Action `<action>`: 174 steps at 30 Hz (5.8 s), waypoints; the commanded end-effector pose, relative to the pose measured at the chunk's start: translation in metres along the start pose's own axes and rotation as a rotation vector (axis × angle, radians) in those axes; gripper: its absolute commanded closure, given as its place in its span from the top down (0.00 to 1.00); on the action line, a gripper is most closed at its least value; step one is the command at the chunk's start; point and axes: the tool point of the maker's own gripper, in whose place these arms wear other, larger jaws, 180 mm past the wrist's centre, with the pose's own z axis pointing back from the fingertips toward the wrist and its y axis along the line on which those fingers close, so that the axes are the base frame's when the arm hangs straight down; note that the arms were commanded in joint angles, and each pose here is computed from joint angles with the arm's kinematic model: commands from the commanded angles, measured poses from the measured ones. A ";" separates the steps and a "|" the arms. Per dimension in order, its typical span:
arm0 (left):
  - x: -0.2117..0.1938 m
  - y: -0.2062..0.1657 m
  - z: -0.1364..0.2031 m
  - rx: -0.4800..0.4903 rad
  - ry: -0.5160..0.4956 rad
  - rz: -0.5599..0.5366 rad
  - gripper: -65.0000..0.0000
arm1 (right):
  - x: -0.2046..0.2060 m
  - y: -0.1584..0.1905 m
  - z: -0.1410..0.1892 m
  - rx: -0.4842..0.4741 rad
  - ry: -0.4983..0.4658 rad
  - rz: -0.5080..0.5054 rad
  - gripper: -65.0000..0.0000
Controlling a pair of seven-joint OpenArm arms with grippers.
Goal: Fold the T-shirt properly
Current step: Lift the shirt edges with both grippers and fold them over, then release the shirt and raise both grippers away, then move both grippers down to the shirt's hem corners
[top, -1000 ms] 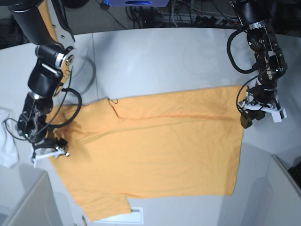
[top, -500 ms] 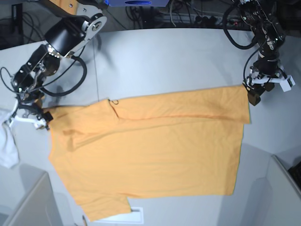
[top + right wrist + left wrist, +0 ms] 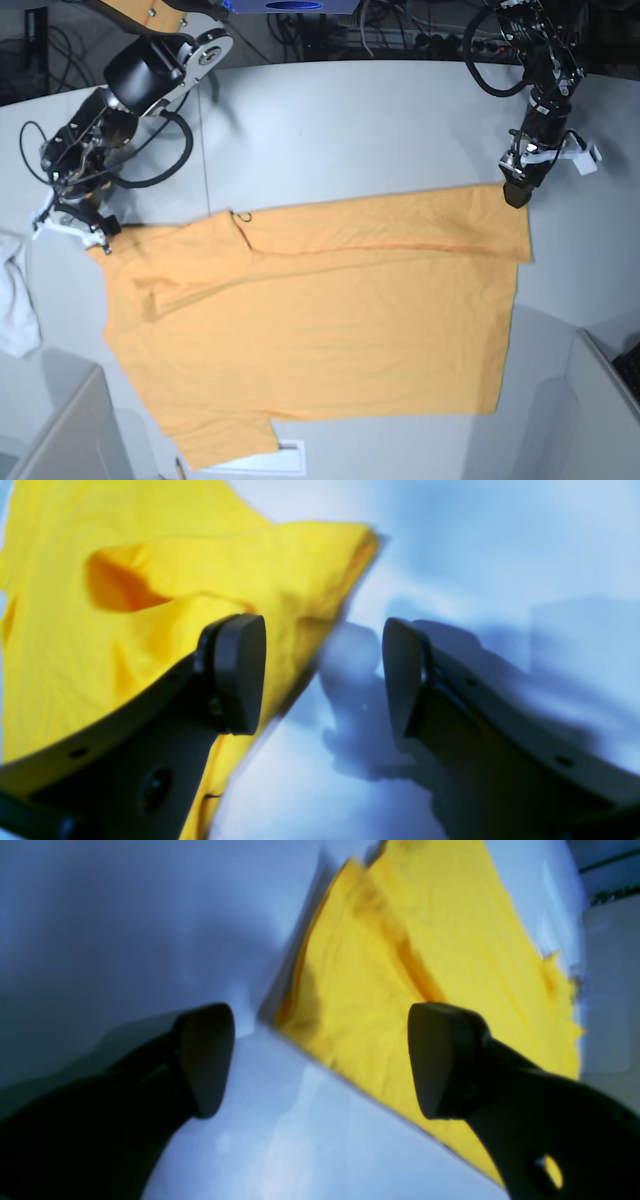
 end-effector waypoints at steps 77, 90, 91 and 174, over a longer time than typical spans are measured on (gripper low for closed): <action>0.013 -0.038 0.069 -0.041 0.258 -0.429 0.00 | -0.008 -0.059 0.065 -0.118 0.061 0.111 0.00; -0.013 -0.005 0.101 0.040 0.364 -0.436 0.00 | -0.034 -0.100 0.091 -0.209 0.141 0.151 0.00; -0.015 -0.003 0.103 0.046 0.372 -0.436 0.00 | -0.036 -0.103 0.092 -0.215 0.146 0.153 0.00; 0.071 -0.031 0.078 0.029 0.060 -0.405 0.00 | 0.103 0.149 -0.096 0.196 -0.170 0.535 0.71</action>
